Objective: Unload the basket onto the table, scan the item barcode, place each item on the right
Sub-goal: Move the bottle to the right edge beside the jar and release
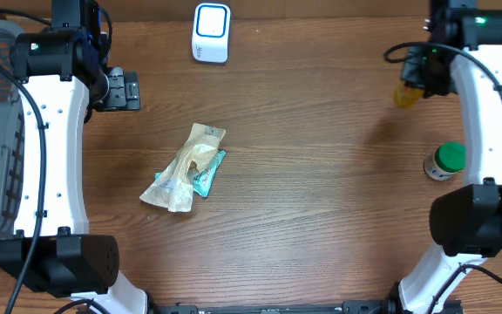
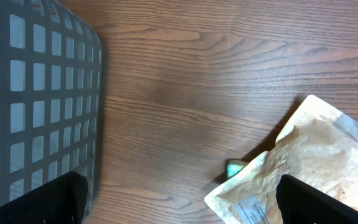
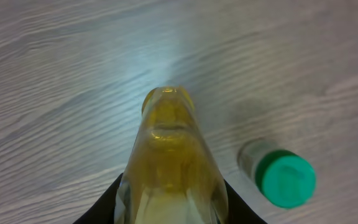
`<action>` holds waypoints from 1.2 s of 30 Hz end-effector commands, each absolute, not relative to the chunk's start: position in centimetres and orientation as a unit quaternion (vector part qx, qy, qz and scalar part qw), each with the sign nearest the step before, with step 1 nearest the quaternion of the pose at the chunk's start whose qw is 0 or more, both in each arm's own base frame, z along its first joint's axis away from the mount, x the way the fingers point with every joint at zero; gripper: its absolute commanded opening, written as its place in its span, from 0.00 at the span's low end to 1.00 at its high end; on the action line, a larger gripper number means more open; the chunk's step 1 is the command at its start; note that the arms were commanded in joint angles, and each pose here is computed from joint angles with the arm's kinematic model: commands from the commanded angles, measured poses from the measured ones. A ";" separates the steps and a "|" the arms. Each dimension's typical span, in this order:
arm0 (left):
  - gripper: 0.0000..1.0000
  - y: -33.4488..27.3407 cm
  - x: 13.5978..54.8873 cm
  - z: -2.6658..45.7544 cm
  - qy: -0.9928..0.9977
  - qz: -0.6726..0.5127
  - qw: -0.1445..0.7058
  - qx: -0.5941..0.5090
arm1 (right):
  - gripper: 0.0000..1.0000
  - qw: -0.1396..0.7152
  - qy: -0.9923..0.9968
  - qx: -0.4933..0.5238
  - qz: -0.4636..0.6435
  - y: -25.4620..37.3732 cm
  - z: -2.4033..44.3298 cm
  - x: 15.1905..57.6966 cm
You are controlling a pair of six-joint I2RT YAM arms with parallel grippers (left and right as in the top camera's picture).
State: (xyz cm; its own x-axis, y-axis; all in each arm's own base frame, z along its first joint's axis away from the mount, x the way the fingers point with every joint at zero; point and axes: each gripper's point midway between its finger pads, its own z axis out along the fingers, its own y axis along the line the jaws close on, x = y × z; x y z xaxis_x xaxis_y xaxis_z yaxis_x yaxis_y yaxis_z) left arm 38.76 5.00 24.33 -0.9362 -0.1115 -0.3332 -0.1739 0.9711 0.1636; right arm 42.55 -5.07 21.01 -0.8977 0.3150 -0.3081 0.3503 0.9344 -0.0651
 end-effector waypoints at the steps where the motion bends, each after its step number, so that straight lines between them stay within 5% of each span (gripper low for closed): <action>1: 1.00 5.1 38.9 24.7 0.978 0.101 0.168 -0.070 | 0.17 0.126 0.973 0.184 -0.050 -5.4 20.0 42.3; 13: 1.00 5.1 38.9 24.7 0.978 0.101 0.168 -0.070 | 0.24 0.051 0.978 0.196 -0.058 -5.5 16.4 41.1; 36: 1.00 5.1 38.9 24.7 0.978 0.101 0.168 -0.070 | 0.24 0.073 0.969 0.228 -0.054 -5.6 15.9 42.4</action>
State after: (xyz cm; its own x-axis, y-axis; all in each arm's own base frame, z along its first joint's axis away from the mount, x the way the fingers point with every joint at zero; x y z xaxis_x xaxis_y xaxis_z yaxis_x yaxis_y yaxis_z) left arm 38.75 5.00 24.33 -0.9364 -0.1115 -0.3329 -0.1738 0.9711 0.1636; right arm 42.22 -5.65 15.61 -0.8925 0.4261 -0.1480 0.4399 0.8948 -0.0766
